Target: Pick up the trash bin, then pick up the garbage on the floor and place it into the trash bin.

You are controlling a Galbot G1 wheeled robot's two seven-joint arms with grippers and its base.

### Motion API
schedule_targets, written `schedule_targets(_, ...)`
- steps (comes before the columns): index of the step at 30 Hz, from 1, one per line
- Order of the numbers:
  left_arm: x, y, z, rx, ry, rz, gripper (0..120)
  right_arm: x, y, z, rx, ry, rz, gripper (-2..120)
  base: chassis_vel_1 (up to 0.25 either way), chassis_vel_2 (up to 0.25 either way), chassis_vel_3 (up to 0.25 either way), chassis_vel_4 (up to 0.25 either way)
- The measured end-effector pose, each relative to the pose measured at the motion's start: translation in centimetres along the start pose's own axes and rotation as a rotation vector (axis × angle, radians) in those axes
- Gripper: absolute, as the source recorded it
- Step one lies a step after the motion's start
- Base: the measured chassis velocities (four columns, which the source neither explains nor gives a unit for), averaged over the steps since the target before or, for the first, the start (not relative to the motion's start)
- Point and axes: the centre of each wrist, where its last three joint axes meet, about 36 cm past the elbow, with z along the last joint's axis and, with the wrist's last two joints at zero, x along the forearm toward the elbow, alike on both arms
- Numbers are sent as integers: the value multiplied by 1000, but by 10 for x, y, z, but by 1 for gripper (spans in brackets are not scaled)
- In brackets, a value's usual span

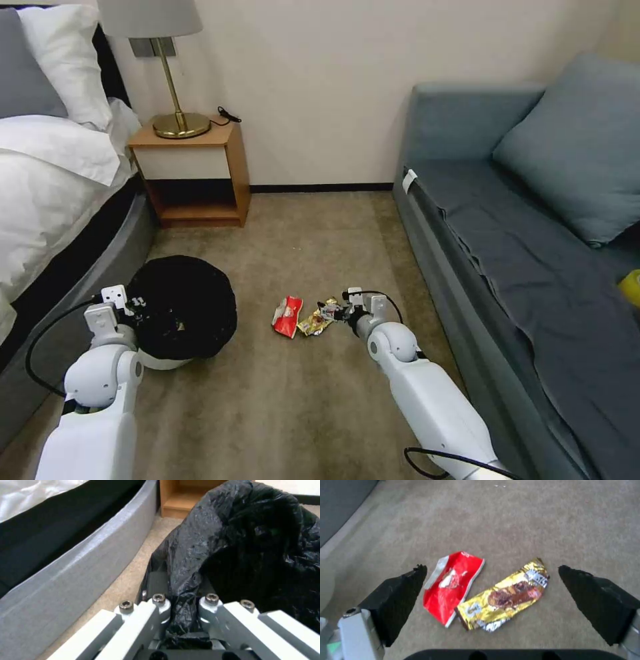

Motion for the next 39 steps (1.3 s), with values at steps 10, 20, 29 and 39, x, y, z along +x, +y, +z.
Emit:
schedule_targets(10, 2, -2, 0, -8, 4, 2, 4, 0, 0, 5, 5, 5, -5, 100, -75, 75, 80, -71)
schedule_targets(20, 8, -2, -2, -12, -3, 6, 4, 3, 3, 10, 9, 9, -11, 100, -76, 83, 79, -79)
schedule_targets(29, 10, -1, -2, -16, -5, 8, 4, 4, 10, 18, 18, 23, -22, 100, -81, 84, 87, -84)
schedule_targets(39, 11, 0, -3, -16, -6, 12, 4, 4, 16, 22, 29, 35, -35, 100, -74, 82, 80, -78)
